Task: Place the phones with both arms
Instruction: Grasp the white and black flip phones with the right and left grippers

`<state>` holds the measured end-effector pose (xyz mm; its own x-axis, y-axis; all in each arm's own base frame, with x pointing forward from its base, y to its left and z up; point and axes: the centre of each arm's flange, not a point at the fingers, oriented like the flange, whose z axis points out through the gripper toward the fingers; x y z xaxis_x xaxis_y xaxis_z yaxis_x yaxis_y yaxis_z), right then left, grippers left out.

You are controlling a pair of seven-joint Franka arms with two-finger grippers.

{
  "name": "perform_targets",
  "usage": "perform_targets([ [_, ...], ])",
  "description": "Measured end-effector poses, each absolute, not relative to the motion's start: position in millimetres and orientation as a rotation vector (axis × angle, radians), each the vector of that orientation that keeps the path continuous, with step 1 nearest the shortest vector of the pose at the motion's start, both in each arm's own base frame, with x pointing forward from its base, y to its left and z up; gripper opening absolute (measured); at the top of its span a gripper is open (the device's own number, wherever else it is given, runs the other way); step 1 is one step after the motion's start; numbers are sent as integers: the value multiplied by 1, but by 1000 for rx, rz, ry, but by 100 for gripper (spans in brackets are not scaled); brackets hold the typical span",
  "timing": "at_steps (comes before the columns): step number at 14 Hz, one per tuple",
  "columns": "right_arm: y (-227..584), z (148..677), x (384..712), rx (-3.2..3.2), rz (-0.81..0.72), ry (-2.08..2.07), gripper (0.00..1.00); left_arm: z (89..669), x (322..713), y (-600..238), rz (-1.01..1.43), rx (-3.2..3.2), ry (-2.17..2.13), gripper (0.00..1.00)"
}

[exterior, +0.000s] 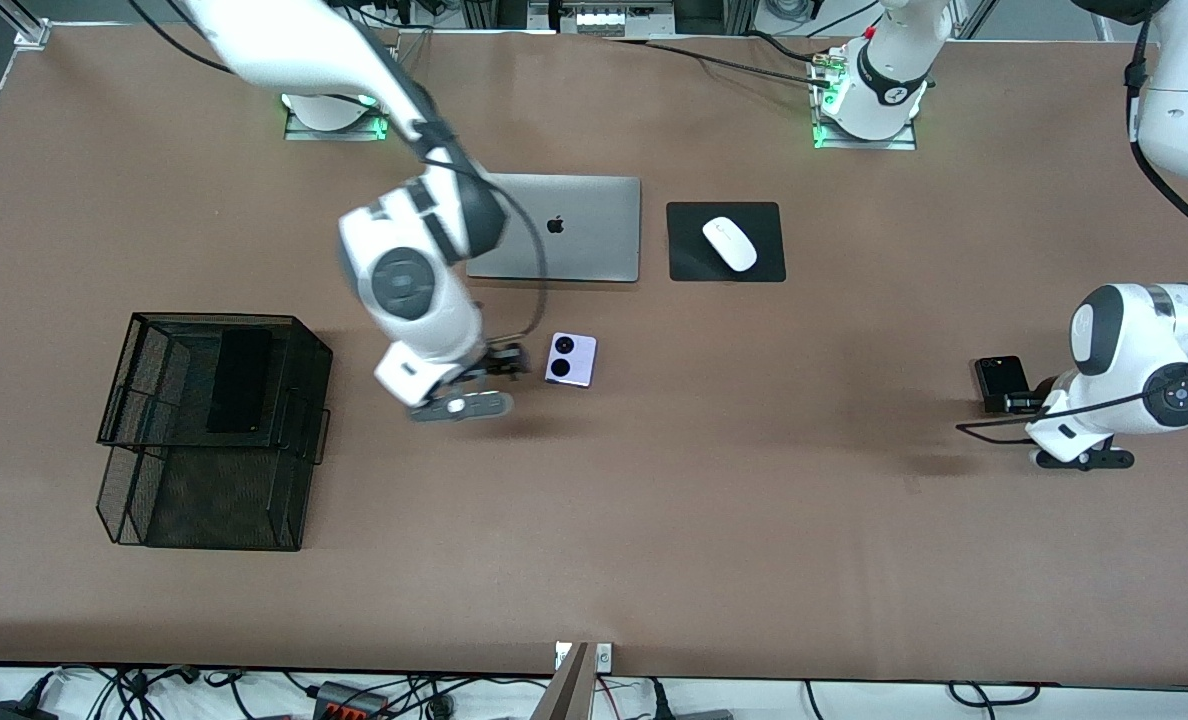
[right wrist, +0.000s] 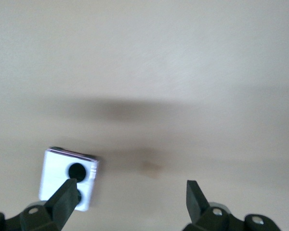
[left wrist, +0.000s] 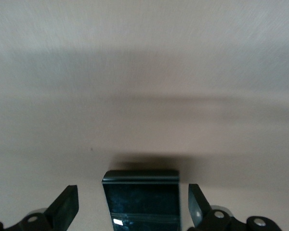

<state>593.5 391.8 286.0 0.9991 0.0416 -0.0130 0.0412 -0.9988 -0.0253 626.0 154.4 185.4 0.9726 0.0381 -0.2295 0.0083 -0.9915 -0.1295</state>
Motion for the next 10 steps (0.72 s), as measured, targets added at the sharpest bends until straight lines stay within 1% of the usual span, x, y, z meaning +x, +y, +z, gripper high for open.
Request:
perform_targets([
  [3, 434, 250, 564, -3130, 53, 77, 100, 172, 613, 149, 398, -3015, -22, 100],
  [6, 469, 220, 538, -3116, 28, 153, 100, 171, 608, 146, 407, -3042, -22, 100],
  [10, 484, 191, 526, -3096, 4, 237, 100, 170, 606, 151, 410, -3047, -35, 100],
])
